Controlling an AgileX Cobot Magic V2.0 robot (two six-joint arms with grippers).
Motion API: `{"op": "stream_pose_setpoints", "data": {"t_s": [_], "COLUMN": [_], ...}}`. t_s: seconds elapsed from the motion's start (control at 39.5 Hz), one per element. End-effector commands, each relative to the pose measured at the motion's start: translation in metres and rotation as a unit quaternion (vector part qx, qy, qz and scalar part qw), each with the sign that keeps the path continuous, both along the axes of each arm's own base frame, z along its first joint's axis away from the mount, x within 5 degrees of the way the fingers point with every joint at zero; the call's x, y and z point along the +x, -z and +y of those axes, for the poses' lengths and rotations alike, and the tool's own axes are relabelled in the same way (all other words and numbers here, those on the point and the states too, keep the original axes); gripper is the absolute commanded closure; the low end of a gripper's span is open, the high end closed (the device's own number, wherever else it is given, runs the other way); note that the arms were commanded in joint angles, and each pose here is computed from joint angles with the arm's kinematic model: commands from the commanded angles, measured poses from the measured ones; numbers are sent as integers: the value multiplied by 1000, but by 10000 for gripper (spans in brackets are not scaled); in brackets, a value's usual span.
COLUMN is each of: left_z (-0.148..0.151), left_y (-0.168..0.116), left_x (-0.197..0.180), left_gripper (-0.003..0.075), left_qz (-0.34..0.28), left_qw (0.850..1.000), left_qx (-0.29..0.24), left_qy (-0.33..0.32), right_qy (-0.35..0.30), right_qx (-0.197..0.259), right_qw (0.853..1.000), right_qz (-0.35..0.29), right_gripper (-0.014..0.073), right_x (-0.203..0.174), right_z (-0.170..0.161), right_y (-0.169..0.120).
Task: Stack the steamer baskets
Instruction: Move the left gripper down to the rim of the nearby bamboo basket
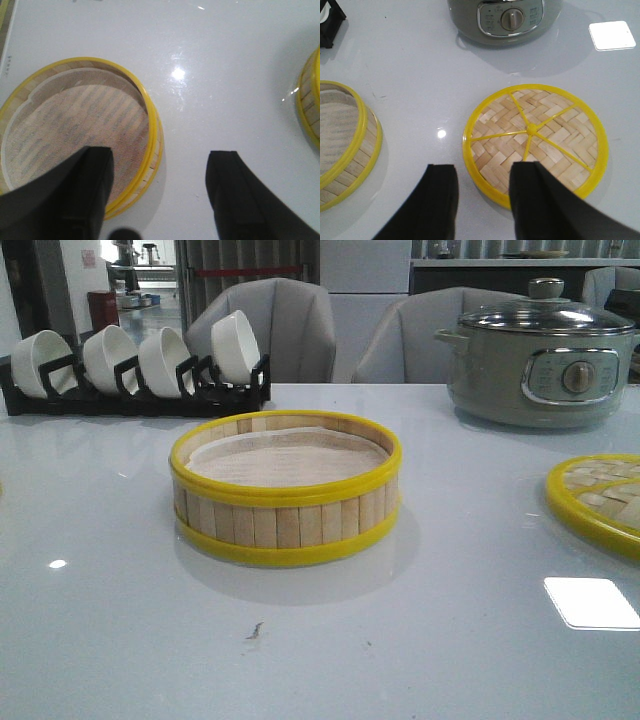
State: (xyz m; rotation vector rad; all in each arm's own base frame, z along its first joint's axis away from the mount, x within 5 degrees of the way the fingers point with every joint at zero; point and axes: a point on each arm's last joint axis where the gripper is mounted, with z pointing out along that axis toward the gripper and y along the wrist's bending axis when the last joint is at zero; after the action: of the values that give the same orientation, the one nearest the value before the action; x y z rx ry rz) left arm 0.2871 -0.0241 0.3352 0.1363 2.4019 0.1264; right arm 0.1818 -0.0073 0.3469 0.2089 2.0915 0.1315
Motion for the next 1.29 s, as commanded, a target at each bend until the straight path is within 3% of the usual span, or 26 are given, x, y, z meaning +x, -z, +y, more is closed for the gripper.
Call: {"op": "stream_pose_setpoints", "data": {"t_s": [0.0, 0.53, 0.86, 1.27], "left_z": [1, 20, 20, 19], "left_y": [-9, 56, 74, 118], "left_x": [12, 72, 107, 126], "left_gripper": [268, 268, 268, 268], "left_qz": [-49, -8, 6, 59], "left_qw": [999, 999, 997, 995], "left_qx": [-5, -33, -53, -56], "left_qy": [-1, -39, -51, -57], "right_qy": [3, 3, 3, 2], "right_qx": [-8, -8, -8, -8], "right_qw": [999, 999, 999, 999], "right_qz": [-53, -53, -53, -50], "right_gripper": [223, 223, 223, 223], "right_x": [1, 1, 1, 1], "right_z": [-1, -1, -1, -1], "right_y": [-19, -19, -19, -18]}}
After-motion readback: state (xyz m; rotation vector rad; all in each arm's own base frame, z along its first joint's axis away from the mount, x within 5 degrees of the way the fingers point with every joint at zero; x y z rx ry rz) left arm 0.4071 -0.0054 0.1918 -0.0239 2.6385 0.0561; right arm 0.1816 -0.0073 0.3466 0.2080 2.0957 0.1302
